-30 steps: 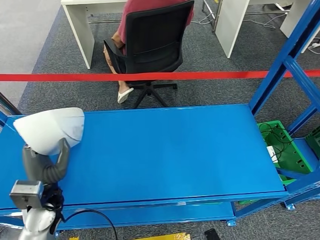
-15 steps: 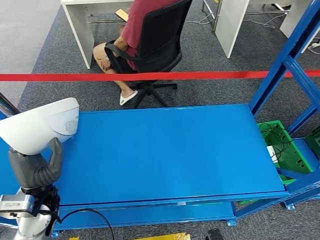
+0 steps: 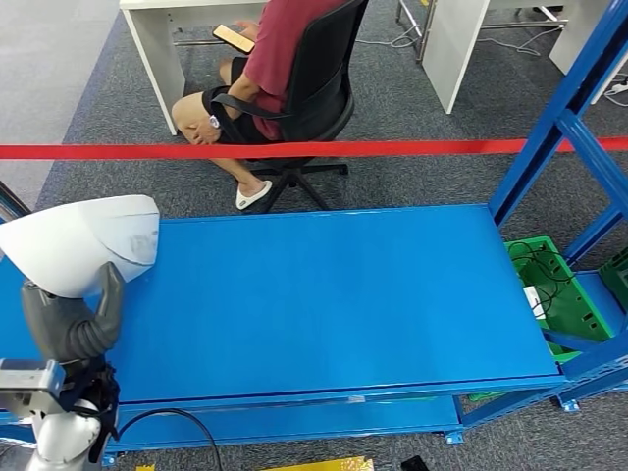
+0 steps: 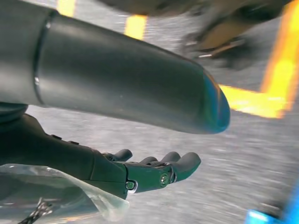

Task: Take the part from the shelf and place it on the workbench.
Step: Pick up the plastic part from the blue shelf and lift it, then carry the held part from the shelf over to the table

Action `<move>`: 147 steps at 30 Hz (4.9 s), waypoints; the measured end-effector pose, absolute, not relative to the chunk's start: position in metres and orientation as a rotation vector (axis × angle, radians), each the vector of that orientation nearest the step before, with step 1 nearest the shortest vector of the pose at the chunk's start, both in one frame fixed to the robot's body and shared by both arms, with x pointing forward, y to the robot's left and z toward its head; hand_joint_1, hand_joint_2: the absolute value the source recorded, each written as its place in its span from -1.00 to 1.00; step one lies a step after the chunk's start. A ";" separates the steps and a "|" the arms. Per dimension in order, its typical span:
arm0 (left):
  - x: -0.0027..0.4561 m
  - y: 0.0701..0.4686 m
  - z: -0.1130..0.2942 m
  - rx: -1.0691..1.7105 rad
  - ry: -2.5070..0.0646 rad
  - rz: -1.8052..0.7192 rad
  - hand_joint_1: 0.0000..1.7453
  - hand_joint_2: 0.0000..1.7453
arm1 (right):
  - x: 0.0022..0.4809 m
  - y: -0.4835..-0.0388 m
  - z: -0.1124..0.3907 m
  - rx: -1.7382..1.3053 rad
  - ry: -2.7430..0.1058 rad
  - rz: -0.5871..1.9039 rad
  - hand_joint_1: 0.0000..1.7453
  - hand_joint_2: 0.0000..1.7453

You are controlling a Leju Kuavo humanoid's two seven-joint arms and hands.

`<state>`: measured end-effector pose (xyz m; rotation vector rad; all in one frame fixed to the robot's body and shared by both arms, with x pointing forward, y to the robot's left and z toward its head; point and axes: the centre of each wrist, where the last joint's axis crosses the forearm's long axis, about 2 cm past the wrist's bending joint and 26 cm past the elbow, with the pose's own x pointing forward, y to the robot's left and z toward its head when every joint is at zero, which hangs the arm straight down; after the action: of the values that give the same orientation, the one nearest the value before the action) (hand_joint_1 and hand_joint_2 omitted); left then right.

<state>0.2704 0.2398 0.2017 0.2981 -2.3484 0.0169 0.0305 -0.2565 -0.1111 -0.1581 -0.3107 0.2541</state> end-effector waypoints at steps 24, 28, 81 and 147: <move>0.278 0.229 0.199 0.307 -2.300 0.071 1.00 1.00 | 0.032 -0.257 -0.111 -0.221 -0.185 0.296 -1.00 -1.00; 0.279 0.228 0.198 0.307 -2.281 0.083 1.00 1.00 | 0.032 -0.257 -0.111 -0.227 -0.186 0.298 -1.00 -1.00; 0.285 0.220 0.194 0.304 -2.253 0.128 1.00 1.00 | 0.036 -0.251 -0.110 -0.218 -0.197 0.312 -1.00 -1.00; 0.287 0.227 0.195 0.365 -2.278 0.172 1.00 1.00 | 0.041 -0.250 -0.109 -0.217 -0.224 0.310 -1.00 -1.00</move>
<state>0.2875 0.2267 0.1948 0.3649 -2.2785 0.1723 0.0407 -0.2502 -0.1093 -0.2170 -0.2240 0.3095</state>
